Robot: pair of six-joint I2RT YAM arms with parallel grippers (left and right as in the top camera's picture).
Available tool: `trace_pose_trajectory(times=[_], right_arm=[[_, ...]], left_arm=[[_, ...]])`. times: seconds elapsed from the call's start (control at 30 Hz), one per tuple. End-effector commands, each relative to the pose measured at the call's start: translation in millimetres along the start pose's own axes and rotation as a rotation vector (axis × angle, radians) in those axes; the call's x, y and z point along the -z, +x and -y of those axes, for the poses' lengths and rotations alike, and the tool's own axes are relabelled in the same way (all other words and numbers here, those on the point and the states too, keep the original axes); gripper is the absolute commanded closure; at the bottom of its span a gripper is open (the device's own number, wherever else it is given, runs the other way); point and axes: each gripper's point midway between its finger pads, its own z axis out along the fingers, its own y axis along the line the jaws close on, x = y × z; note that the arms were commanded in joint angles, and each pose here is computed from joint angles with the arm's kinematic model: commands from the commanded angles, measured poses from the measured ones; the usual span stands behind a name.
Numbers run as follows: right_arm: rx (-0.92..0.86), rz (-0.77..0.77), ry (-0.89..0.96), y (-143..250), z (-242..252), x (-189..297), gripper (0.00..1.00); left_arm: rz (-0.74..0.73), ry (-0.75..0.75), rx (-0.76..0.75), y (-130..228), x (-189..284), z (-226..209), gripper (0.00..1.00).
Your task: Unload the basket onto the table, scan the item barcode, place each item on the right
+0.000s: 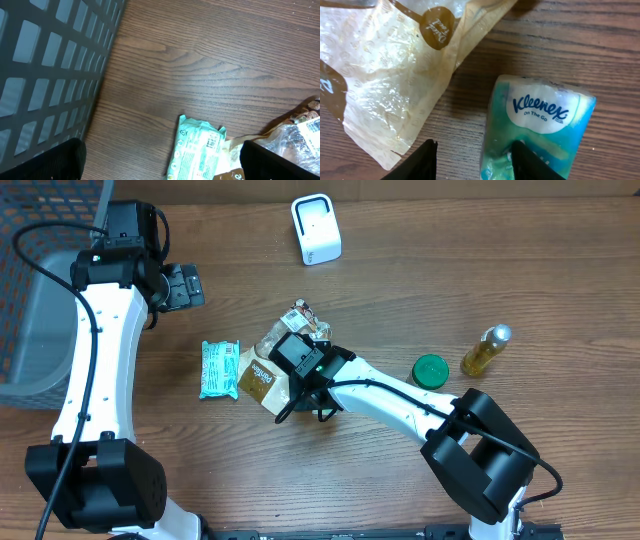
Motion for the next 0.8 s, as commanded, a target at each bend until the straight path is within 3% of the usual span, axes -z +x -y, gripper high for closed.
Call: trace_pose_trajectory(times=[0.0,0.1,0.2,0.77], right_arm=[[-0.007,0.036,-0.042,-8.9,-6.3,15.0,0.52],[-0.007,0.039,-0.045,-9.6,-7.0,15.1,0.28],[-0.007,0.039,-0.045,-9.6,-6.9,15.1,0.18],[-0.008,0.044,-0.049,-10.7,-8.0,15.1,0.14]], left_arm=[[0.026,0.001,-0.001,-6.3,7.3,0.7,0.0],[0.026,0.001,-0.001,-6.3,7.3,0.7,0.0],[0.026,0.001,-0.001,-6.3,7.3,0.7,0.0],[0.026,0.001,-0.001,-6.3,7.3,0.7,0.0]])
